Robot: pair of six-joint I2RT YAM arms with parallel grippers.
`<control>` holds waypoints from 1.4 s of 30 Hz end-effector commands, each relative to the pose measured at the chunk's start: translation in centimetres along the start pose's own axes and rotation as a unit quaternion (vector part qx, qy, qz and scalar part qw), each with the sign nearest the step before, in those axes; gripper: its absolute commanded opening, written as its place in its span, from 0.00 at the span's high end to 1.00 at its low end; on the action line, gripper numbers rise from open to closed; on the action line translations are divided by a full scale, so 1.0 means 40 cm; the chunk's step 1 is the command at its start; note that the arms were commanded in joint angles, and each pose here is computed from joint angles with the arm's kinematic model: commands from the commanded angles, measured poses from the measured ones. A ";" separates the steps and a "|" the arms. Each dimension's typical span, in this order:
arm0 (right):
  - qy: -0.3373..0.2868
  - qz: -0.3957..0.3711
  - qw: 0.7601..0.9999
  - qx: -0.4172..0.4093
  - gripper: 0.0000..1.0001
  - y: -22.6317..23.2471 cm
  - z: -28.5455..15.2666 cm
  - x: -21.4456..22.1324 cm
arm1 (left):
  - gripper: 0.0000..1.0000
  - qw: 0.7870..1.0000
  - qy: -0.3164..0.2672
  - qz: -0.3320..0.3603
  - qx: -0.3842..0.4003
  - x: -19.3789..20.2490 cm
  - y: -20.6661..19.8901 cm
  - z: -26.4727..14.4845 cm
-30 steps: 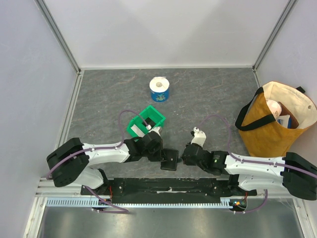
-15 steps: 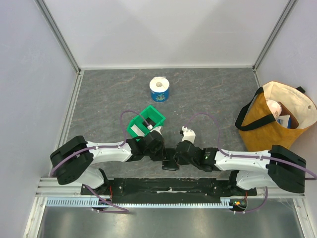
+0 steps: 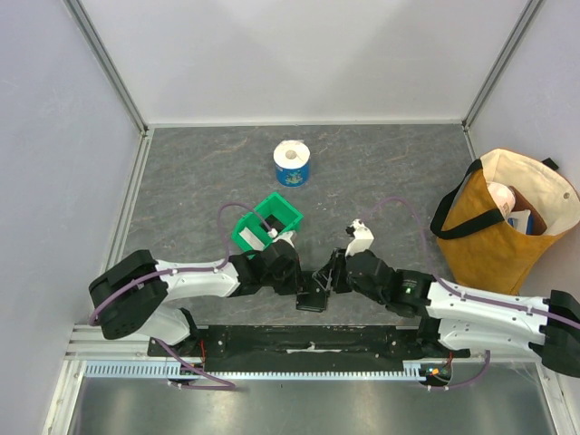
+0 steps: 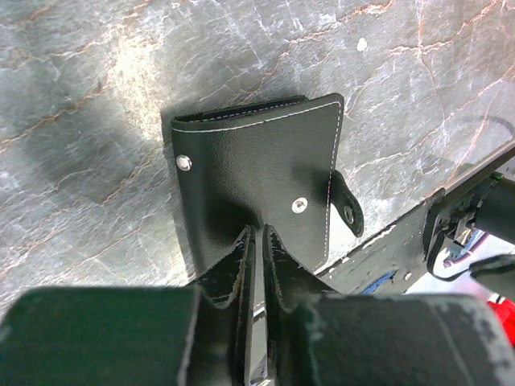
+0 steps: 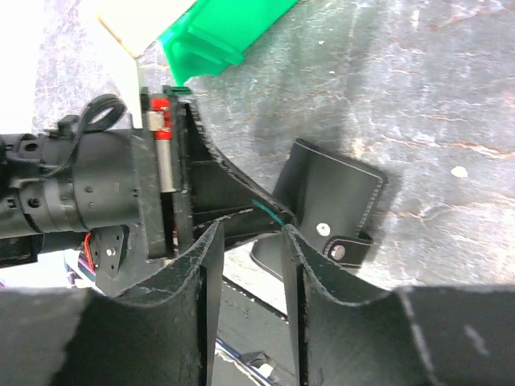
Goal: Put the credit cards into the card holder
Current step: Close the card holder at the center of the board.
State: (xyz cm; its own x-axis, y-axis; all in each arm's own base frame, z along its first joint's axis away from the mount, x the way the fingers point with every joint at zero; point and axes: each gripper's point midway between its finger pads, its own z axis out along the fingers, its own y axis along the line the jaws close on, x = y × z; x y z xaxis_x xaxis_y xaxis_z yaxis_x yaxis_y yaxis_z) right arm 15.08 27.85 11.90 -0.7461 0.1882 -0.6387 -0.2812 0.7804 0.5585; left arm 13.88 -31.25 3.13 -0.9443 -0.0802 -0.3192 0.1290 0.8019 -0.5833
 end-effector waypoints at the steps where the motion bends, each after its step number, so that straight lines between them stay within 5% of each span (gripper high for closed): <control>1: 0.003 0.022 0.999 0.040 0.63 -0.081 -0.018 0.028 | 0.81 1.000 -0.006 0.009 -0.023 0.005 0.024 -0.020; 7: 0.035 0.033 0.997 0.057 0.79 -0.121 -0.021 0.080 | 0.53 0.999 -0.026 0.025 -0.020 -0.018 0.013 -0.045; 14: 0.041 0.030 0.997 0.061 0.85 -0.120 -0.012 0.086 | 0.43 0.999 -0.028 0.029 -0.028 -0.016 0.029 -0.052; 42: 0.047 0.014 0.998 0.045 0.91 -0.081 0.055 0.088 | 0.52 0.998 -0.010 0.018 -0.066 0.007 0.076 -0.010</control>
State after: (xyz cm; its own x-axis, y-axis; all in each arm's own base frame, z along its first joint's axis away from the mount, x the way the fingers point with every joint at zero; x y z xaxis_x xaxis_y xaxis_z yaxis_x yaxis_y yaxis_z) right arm 13.51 25.80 4.36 -0.8349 0.1213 -0.5369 -0.1826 0.8592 0.4780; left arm 13.82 -29.11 2.45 -0.9363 -0.0757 -0.3430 0.1155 0.8559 -0.5041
